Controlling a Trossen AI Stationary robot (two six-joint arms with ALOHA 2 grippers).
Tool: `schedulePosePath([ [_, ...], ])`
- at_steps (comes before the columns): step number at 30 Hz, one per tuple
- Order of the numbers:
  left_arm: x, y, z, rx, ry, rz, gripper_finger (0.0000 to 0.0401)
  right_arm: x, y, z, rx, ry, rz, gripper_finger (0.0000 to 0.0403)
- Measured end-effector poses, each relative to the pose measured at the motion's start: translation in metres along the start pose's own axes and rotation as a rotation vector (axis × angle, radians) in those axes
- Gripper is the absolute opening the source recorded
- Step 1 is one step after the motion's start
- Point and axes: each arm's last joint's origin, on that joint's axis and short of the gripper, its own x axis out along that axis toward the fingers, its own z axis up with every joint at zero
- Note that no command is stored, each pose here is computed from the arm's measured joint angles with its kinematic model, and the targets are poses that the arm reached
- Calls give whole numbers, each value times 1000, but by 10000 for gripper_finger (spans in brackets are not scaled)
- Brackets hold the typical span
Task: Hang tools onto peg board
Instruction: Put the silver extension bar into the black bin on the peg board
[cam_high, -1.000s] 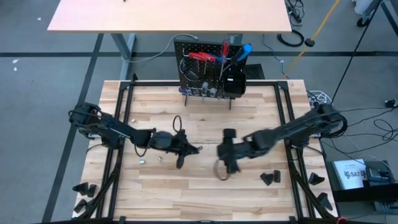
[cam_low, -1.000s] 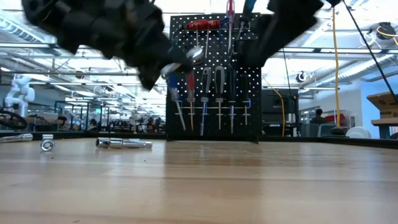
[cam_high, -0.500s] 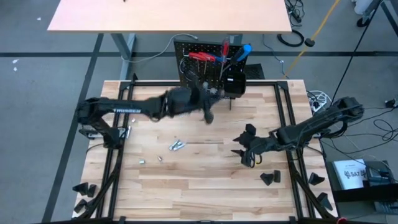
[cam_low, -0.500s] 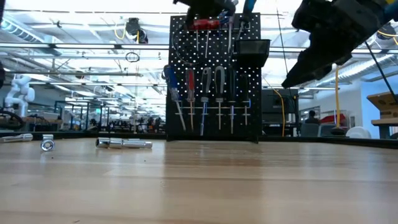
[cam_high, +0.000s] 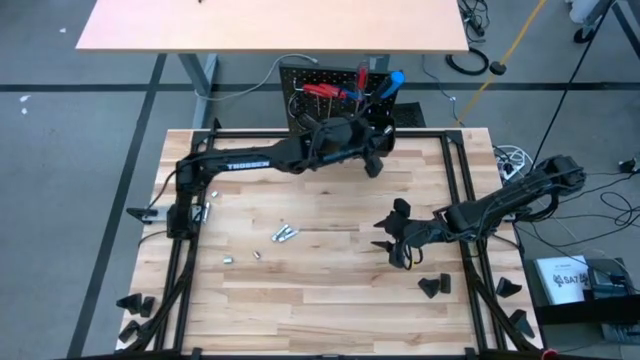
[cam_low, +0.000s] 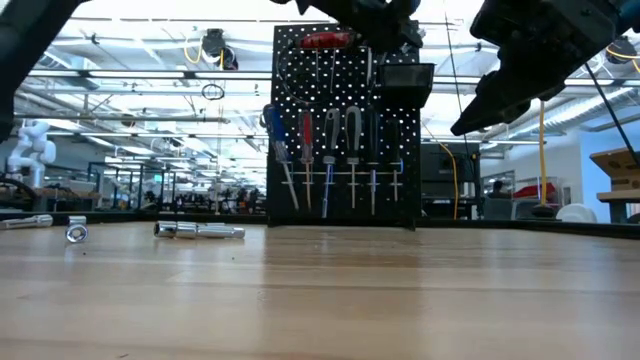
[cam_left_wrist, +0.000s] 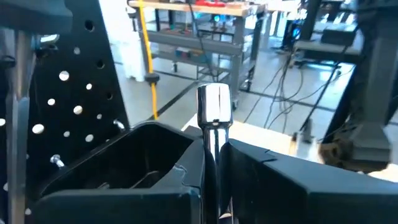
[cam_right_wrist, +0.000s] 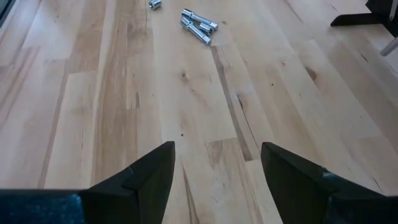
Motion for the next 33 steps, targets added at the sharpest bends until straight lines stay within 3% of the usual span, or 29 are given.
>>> schedulePosePath([
  [7, 7, 2, -5, 37, 40, 76, 39, 0, 0, 0, -3, 0, 0, 231],
  [18, 7, 5, -6, 66, 52, 85, 43, 0, 0, 1, 1, -9, 3, 231],
  [26, 7, 4, -4, 76, 26, 84, 166, 0, 0, 1, 3, -8, 3, 231],
  [33, 4, 4, 0, 102, 17, 84, 205, 0, 0, 1, 6, -8, 3, 231],
])
